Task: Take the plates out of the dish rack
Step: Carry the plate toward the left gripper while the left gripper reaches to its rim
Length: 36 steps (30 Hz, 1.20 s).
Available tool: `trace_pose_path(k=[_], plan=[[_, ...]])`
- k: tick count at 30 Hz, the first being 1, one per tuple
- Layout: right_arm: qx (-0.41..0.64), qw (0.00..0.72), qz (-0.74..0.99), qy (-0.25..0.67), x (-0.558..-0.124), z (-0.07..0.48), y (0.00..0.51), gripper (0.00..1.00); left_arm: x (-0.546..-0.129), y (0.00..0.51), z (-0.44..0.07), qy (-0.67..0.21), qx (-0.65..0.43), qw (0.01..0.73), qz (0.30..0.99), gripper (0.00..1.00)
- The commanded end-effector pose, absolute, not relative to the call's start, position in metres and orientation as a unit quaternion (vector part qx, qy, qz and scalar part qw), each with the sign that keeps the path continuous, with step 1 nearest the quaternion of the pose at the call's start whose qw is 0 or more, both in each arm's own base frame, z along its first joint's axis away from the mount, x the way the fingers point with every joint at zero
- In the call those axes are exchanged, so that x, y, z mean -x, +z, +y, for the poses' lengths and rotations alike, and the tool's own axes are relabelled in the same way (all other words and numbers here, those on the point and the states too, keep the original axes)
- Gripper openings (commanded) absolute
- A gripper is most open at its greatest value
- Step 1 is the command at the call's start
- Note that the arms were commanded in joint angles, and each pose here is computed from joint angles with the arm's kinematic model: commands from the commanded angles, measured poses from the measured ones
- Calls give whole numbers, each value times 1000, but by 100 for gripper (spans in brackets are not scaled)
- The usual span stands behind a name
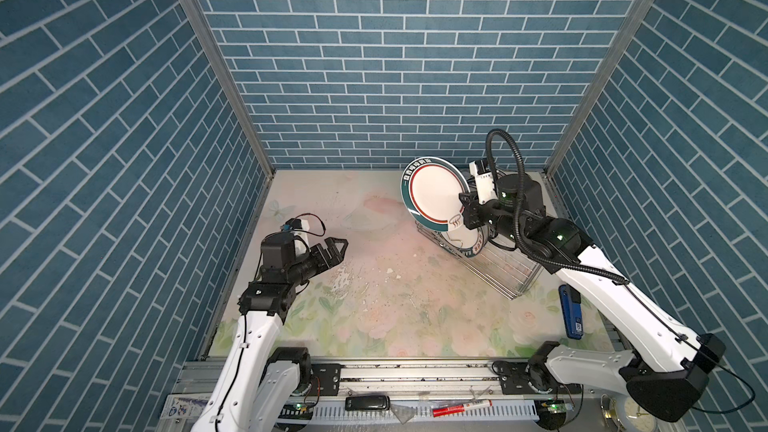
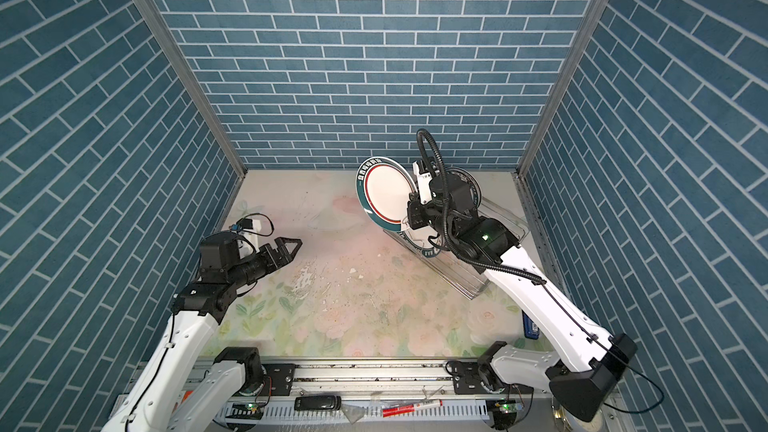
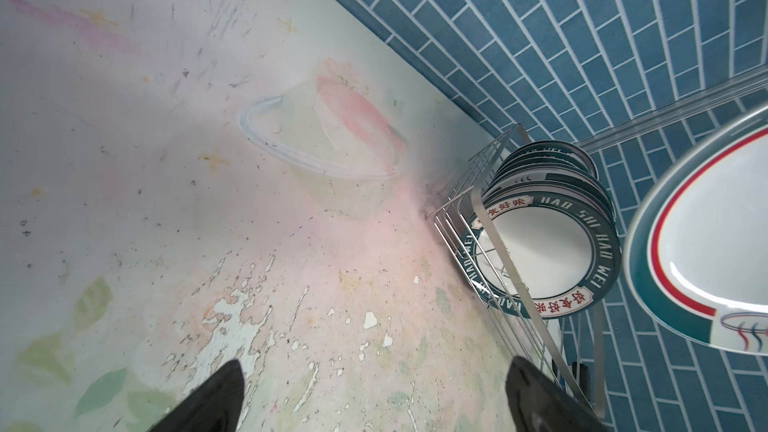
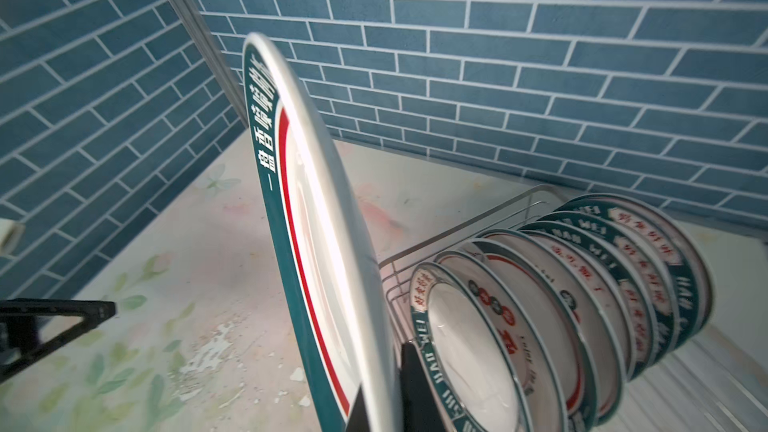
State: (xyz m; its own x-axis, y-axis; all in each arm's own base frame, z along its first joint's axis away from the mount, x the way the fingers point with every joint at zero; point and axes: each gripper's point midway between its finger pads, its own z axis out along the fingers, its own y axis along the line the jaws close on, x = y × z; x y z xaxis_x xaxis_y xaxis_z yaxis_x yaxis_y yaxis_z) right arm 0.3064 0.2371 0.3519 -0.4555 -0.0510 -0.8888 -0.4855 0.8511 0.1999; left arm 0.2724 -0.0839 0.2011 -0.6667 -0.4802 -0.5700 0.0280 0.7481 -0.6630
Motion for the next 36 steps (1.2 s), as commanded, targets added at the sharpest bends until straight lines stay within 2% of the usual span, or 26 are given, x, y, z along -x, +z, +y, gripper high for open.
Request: trace_pose_path(k=[1,12,20,36], plan=[[118,448,797,387,-300,269,365,0,-274,212,-90,-356,117,408,832,99],[50,337,788,513,-317,315,319,0,-274,225,-94,-380,113,427,812,99],[20,278,789,548,-328,338,281,0,-283,220,-102,-407,108,419,804,99],[25,198,793,575,-312,395,234,0,-301,215,-113,-442,96,412,791,97]])
